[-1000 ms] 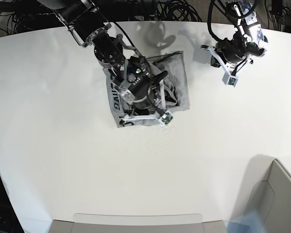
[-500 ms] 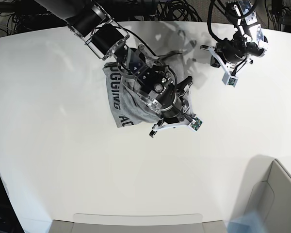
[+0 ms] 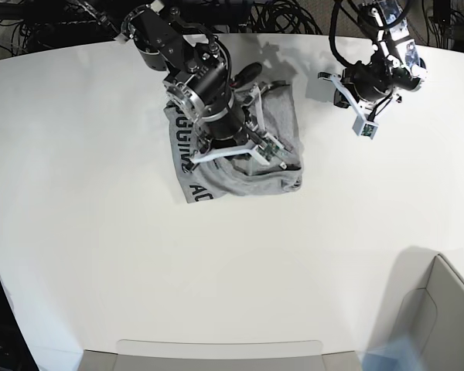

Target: Fold the T-shirt properly

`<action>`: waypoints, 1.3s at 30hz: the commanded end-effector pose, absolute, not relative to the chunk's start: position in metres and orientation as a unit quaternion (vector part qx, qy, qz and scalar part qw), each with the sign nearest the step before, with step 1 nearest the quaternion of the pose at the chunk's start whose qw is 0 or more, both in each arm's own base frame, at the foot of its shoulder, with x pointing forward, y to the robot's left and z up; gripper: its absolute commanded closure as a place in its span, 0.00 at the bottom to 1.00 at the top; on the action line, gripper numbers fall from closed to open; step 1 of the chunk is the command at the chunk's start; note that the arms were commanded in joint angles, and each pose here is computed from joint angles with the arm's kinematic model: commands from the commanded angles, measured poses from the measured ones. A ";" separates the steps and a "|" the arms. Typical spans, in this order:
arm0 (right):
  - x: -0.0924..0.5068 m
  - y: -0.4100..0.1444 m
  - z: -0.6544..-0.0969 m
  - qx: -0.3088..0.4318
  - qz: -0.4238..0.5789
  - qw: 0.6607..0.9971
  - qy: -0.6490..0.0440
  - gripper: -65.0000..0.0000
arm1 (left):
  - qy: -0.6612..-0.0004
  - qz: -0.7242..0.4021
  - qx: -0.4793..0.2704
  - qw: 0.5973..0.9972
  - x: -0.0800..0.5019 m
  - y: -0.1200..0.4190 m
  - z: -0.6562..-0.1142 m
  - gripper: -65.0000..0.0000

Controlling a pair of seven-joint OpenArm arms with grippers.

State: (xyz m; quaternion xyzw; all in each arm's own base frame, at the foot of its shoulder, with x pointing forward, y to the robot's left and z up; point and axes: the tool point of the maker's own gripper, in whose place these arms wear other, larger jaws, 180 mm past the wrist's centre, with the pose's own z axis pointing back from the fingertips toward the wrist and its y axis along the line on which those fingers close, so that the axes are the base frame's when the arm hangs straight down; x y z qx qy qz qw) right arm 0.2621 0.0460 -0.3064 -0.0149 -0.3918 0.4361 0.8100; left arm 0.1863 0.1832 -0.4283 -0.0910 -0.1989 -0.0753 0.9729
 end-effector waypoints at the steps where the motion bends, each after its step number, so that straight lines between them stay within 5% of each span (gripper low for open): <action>1: 0.264 0.046 -0.296 -0.014 0.432 0.804 -0.409 0.94 | -0.175 -0.081 -0.080 0.978 0.177 0.186 -0.433 0.99; 6: 0.252 0.047 -0.304 -0.004 0.430 0.812 -0.394 0.92 | -0.175 -0.081 -0.080 0.978 0.177 0.186 -0.433 0.99; 14: 0.240 0.048 -0.312 0.005 0.433 0.817 -0.380 0.66 | -0.172 -0.080 -0.081 0.979 0.174 0.186 -0.434 0.99; 29: 0.236 0.041 -0.339 -0.012 0.440 0.835 -0.331 0.66 | -0.172 -0.080 -0.081 0.978 0.175 0.186 -0.434 0.99; 32: 0.235 0.040 -0.345 -0.014 0.443 0.836 -0.323 0.75 | -0.172 -0.080 -0.081 0.978 0.175 0.186 -0.434 0.99; 36: 0.236 0.048 -0.348 -0.008 0.441 0.840 -0.317 0.99 | -0.172 -0.080 -0.081 0.978 0.175 0.186 -0.434 0.99; 39: 0.235 0.050 -0.350 -0.007 0.442 0.841 -0.312 1.00 | -0.172 -0.080 -0.081 0.979 0.174 0.186 -0.434 0.99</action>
